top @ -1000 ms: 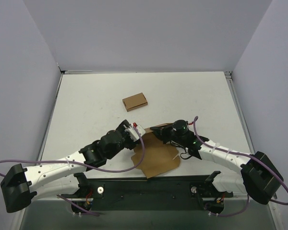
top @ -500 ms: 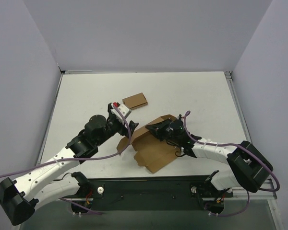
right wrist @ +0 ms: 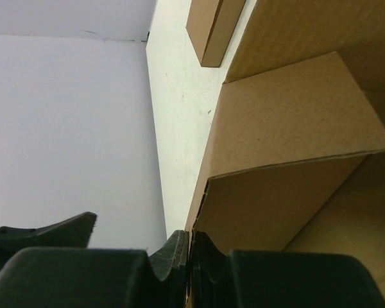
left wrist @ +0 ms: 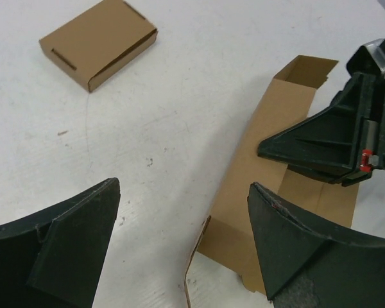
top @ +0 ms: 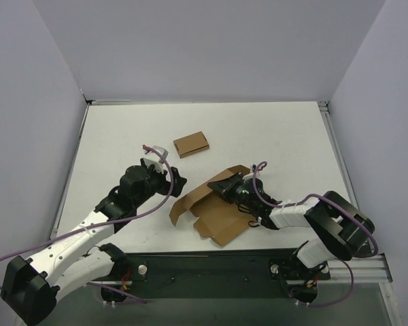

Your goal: Fold the paper box

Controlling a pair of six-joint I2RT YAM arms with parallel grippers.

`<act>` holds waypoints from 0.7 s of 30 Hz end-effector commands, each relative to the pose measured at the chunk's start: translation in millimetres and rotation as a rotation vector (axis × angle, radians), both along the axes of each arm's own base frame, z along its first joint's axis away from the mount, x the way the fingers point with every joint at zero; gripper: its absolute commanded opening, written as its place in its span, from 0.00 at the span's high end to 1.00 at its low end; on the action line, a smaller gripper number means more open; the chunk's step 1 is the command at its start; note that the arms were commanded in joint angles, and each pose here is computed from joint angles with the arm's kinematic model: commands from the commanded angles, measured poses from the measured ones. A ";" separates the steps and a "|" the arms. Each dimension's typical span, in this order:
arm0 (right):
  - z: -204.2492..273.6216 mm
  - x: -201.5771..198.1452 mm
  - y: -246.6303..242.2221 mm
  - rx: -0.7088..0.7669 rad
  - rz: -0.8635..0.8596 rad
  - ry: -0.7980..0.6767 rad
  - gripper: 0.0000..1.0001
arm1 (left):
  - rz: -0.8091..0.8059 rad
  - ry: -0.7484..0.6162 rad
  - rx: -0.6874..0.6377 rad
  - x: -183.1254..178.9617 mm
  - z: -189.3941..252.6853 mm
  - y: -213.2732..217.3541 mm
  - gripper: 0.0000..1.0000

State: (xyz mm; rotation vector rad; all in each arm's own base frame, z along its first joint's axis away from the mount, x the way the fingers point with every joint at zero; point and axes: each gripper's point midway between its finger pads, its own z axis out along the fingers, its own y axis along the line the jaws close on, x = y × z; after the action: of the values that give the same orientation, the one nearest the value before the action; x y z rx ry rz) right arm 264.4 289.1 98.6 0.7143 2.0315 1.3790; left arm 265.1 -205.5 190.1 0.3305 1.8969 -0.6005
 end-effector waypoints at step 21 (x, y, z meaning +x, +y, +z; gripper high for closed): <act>17.9 9.4 -11.8 0.059 -0.028 -0.129 1.00 | 0.332 0.472 0.012 -37.3 -134.3 52.4 0.13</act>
State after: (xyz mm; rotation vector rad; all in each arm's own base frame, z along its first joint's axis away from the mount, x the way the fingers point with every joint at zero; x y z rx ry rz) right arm 268.9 282.4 101.0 0.7044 1.9668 1.4308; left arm 227.5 -141.6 57.0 -0.1271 2.3379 -0.3898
